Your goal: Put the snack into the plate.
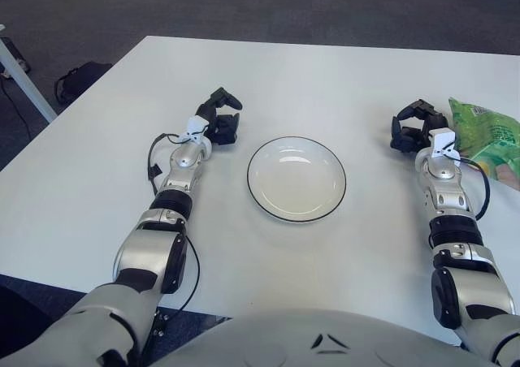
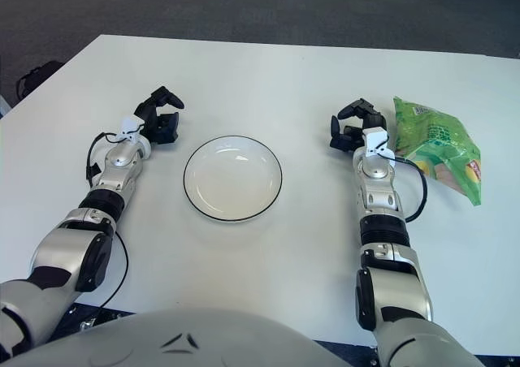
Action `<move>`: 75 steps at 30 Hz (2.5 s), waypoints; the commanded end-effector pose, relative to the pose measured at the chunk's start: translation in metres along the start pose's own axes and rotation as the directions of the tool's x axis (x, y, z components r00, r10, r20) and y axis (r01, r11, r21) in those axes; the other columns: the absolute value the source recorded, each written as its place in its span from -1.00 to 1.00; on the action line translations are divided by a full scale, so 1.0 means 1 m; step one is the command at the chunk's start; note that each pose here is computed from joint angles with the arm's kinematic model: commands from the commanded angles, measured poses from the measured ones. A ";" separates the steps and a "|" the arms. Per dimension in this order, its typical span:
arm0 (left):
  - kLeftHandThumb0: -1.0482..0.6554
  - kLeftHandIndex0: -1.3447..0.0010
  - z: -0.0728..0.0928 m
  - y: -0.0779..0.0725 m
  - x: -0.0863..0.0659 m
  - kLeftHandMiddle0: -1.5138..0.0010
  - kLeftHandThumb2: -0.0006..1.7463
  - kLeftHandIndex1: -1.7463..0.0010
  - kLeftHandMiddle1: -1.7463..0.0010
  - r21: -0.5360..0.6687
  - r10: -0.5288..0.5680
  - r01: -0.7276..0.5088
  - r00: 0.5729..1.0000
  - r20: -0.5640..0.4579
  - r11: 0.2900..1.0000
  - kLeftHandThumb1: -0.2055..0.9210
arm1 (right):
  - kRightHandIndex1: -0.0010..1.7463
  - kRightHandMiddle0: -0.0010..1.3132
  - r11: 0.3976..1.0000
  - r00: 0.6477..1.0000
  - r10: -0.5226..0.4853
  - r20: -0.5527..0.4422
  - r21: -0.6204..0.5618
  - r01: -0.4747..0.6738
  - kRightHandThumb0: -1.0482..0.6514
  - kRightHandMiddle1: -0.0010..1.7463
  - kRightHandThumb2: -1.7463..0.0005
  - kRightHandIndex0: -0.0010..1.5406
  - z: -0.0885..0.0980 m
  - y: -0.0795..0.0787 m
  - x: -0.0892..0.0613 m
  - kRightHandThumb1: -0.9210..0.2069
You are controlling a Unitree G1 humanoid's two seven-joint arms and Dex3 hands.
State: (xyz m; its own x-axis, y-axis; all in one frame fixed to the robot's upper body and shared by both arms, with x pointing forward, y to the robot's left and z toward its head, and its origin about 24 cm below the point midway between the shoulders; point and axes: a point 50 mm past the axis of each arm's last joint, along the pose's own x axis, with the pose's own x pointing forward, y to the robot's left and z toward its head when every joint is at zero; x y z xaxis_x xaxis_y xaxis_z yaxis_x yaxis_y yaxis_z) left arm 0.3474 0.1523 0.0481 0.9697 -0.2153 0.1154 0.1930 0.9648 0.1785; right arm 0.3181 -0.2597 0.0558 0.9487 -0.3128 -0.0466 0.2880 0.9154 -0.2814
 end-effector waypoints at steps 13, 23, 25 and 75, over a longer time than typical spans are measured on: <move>-0.27 0.27 -0.034 -0.016 -0.026 -0.57 0.28 -1.00 -1.00 0.008 -0.062 0.063 0.992 -0.109 0.998 0.21 | 1.00 -0.08 0.998 0.981 0.067 -0.180 0.004 -0.067 -0.33 1.00 -0.49 0.63 -0.043 0.012 -0.025 0.06; -0.27 0.29 -0.034 -0.016 -0.026 -0.54 0.26 -1.00 -1.00 0.033 -0.059 0.063 0.992 -0.114 0.997 0.23 | 1.00 -0.06 0.999 0.993 0.047 -0.109 -0.010 -0.048 -0.33 1.00 -0.51 0.64 -0.036 0.017 -0.031 0.07; -0.27 0.30 -0.034 -0.016 -0.027 -0.54 0.25 -1.00 -1.00 0.033 -0.058 0.062 0.992 -0.114 0.998 0.25 | 1.00 -0.03 0.999 0.998 0.036 -0.058 -0.023 -0.038 -0.35 1.00 -0.54 0.66 -0.033 0.019 -0.034 0.11; -0.26 0.33 -0.038 0.016 -0.028 -0.55 0.21 -1.00 -1.00 -0.055 0.030 -0.041 0.983 -0.178 0.998 0.30 | 1.00 -0.33 0.851 0.799 -0.066 0.598 -0.384 0.358 -0.25 1.00 -0.18 0.03 0.084 -0.055 -0.108 -0.33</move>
State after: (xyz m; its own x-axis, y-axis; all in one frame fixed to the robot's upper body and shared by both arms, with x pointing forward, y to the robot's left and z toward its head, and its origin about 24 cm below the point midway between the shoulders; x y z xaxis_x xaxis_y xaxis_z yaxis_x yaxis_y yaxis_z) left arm 0.3494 0.1689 0.0490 0.9788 -0.1752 0.1058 0.1598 0.9772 0.1399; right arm 0.2169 -0.2538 0.1452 0.8298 -0.1735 0.5304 0.5082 0.6277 -0.5897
